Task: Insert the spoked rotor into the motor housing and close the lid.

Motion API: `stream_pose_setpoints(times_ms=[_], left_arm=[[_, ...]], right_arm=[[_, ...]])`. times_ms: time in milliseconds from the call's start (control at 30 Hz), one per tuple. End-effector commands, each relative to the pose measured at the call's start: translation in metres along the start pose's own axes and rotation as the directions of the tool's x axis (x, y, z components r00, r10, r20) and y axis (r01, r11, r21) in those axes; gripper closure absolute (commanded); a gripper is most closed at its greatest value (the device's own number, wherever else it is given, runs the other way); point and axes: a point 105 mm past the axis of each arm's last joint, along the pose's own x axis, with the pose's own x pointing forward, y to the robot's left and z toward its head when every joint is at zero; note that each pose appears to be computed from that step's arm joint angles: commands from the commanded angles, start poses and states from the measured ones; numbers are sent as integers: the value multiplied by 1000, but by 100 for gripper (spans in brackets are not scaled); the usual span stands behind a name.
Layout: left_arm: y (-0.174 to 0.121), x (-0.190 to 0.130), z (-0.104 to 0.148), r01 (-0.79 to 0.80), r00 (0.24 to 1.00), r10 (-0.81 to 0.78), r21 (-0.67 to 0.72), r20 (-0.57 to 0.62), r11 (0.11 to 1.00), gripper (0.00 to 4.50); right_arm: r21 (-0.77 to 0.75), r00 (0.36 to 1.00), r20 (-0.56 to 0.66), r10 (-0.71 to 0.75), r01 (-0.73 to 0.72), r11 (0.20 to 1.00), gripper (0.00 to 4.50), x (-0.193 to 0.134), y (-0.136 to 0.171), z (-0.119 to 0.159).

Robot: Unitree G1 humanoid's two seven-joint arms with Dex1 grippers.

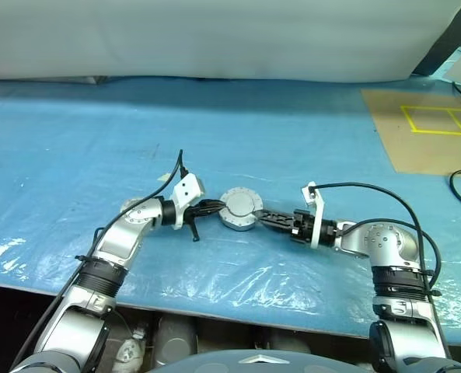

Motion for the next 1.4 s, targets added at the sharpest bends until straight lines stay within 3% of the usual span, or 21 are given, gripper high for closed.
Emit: stream_pose_setpoints(times_ms=[33, 133, 333, 433, 833, 1233, 1400], left_arm=[[-3, -1, -17, 6, 998, -8, -24, -61, 1000, 450], [-3, 0, -18, 12, 998, -13, -24, -63, 1000, 450], [-5, 0, -21, 21, 997, -23, -22, -72, 1000, 450], [-5, -1, -22, 21, 997, -22, -21, -75, 1000, 450], [-5, 0, -20, 15, 998, -17, -26, -63, 1000, 450], [-8, 2, -15, 7, 999, -9, -42, -40, 999, 450], [-9, 2, -14, 5, 999, -6, -43, -39, 999, 450]], right_arm=[[54, 996, 16, -87, 86, 995, 2, 1, -19, -4], [68, 996, 31, -87, 85, 994, 2, 1, -21, -4], [78, 996, 67, -54, 49, 996, 207, 5, -15, -3], [68, 997, 67, -36, 32, 997, 261, 10, -10, -4], [33, 997, 72, 40, -42, 999, 262, 24, 6, 0], [-20, 963, 108, 249, -248, 969, 265, 42, 55, 19], [-6, 970, 92, 223, -223, 975, 307, 48, 51, 14]])
